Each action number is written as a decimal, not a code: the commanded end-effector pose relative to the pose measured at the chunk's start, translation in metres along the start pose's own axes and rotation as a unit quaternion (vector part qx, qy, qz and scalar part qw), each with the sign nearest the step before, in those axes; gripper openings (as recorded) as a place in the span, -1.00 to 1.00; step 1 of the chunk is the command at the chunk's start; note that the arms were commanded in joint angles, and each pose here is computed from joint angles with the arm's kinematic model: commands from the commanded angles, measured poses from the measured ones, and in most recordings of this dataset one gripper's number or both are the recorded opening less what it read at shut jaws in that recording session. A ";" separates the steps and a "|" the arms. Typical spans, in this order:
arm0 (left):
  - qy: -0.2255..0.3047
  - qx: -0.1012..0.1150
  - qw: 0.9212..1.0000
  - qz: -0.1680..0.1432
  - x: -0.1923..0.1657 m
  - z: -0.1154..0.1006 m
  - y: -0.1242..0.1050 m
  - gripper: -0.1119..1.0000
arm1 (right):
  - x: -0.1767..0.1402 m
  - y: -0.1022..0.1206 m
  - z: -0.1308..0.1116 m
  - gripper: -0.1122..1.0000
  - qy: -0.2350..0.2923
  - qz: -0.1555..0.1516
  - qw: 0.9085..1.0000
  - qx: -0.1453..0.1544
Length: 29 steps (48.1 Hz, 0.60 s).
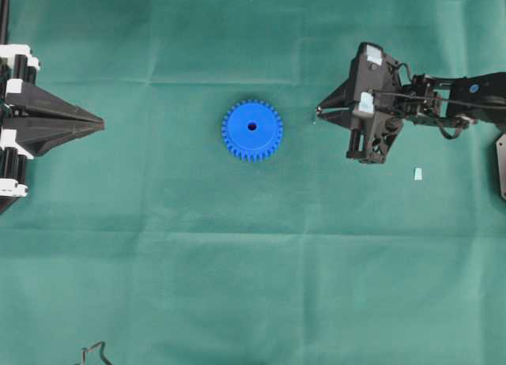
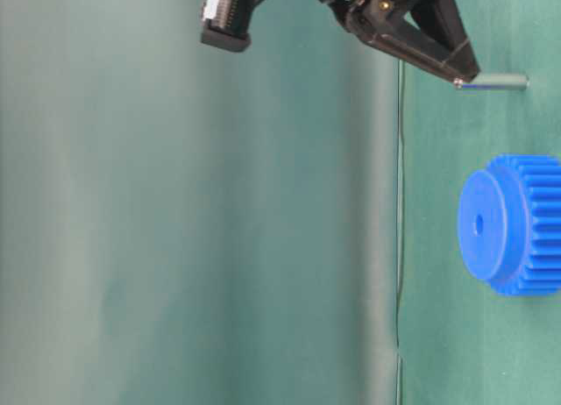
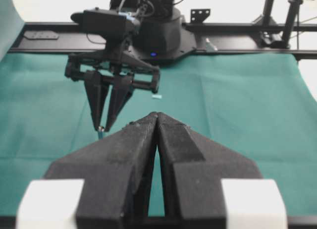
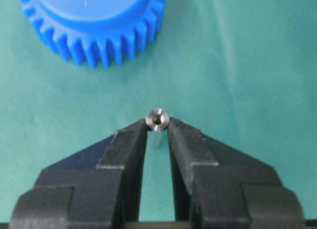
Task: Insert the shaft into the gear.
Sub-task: 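Lower the right gripper over the metal shaft and close on it, then lift the shaft and carry it left over the blue gear's center hole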
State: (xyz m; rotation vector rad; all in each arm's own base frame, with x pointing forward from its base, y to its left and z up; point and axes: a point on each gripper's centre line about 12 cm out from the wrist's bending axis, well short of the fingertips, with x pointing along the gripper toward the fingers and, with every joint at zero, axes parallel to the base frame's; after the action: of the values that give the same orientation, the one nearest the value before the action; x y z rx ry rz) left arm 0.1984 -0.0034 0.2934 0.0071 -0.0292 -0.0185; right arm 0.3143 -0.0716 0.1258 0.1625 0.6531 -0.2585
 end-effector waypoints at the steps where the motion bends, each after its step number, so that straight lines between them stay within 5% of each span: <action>1: -0.012 0.001 1.000 0.000 0.002 0.010 0.000 -0.80 | -0.013 0.002 0.024 -0.50 -0.034 0.004 0.999 -0.001; 14: -0.007 0.001 1.000 0.000 0.002 0.009 0.000 -0.80 | -0.059 0.007 0.066 -0.50 -0.047 0.011 0.999 -0.024; 29: -0.005 0.001 1.000 0.000 0.002 0.008 0.000 -0.80 | -0.070 0.007 0.073 -0.50 -0.050 0.012 0.998 -0.030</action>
State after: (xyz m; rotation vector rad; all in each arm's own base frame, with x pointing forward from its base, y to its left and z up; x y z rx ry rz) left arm 0.1984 -0.0034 0.2912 0.0058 -0.0108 -0.0183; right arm 0.2999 -0.0666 0.2133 0.1023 0.5965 -0.2214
